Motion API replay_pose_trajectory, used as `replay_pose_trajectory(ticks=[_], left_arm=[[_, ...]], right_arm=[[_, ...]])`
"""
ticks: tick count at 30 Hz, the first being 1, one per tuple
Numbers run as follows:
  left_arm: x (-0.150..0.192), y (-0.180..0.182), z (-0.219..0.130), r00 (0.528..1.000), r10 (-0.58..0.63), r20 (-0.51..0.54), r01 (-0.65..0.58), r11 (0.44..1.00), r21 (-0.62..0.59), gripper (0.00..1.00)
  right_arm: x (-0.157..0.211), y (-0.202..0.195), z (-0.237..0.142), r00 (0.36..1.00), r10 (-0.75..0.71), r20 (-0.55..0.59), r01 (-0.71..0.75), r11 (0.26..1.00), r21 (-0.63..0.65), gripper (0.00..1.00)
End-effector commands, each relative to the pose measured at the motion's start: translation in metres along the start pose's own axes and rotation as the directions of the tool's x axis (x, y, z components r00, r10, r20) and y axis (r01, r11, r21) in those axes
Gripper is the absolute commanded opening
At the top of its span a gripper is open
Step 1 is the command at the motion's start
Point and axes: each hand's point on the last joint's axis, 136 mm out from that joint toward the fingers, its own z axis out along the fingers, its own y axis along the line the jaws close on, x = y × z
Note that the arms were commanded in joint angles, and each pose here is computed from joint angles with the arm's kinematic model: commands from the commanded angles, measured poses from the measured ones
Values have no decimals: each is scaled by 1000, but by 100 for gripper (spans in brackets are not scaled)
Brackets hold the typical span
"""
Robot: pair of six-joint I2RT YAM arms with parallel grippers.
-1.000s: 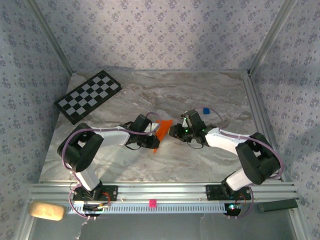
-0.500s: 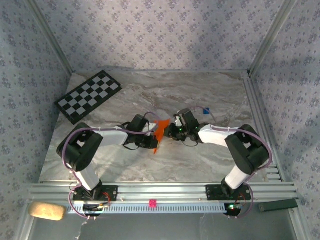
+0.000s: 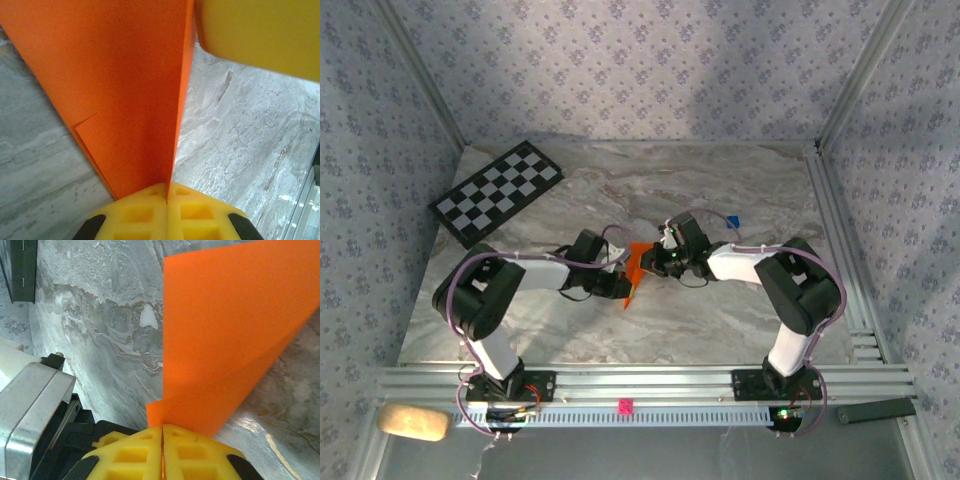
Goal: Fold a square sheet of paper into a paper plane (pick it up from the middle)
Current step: Fold the wing for the fifth time at the center of the table.
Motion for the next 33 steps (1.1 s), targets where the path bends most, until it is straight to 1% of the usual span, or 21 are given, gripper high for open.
replay_pose_trajectory(ticks=[1, 6, 11, 15, 20, 33], left_arm=[[6, -2, -3, 1000, 27, -15, -27, 998, 61, 0], [6, -3, -1, 999, -26, -35, 31, 989, 146, 0], [6, -1, 0, 997, -59, -42, 66, 982, 178, 0], [9, 4, 0, 995, -88, -55, 96, 980, 175, 0], [10, 13, -1, 990, -132, -44, 137, 979, 152, 0], [19, 27, 2, 979, -200, -48, 204, 974, 100, 0]], right_arm=[[-3, 9, 2, 1000, 2, -7, -2, 999, -33, 9], [0, 5, 0, 1000, 1, -9, -1, 1000, -26, 9], [0, 2, -1, 1000, 4, -4, -4, 1000, -26, 9], [0, 3, 4, 1000, 5, -24, -6, 999, -38, 9], [-1, 4, 6, 999, -3, -35, 2, 999, -52, 9], [-9, 2, 15, 998, -4, -63, -1, 998, -70, 10]])
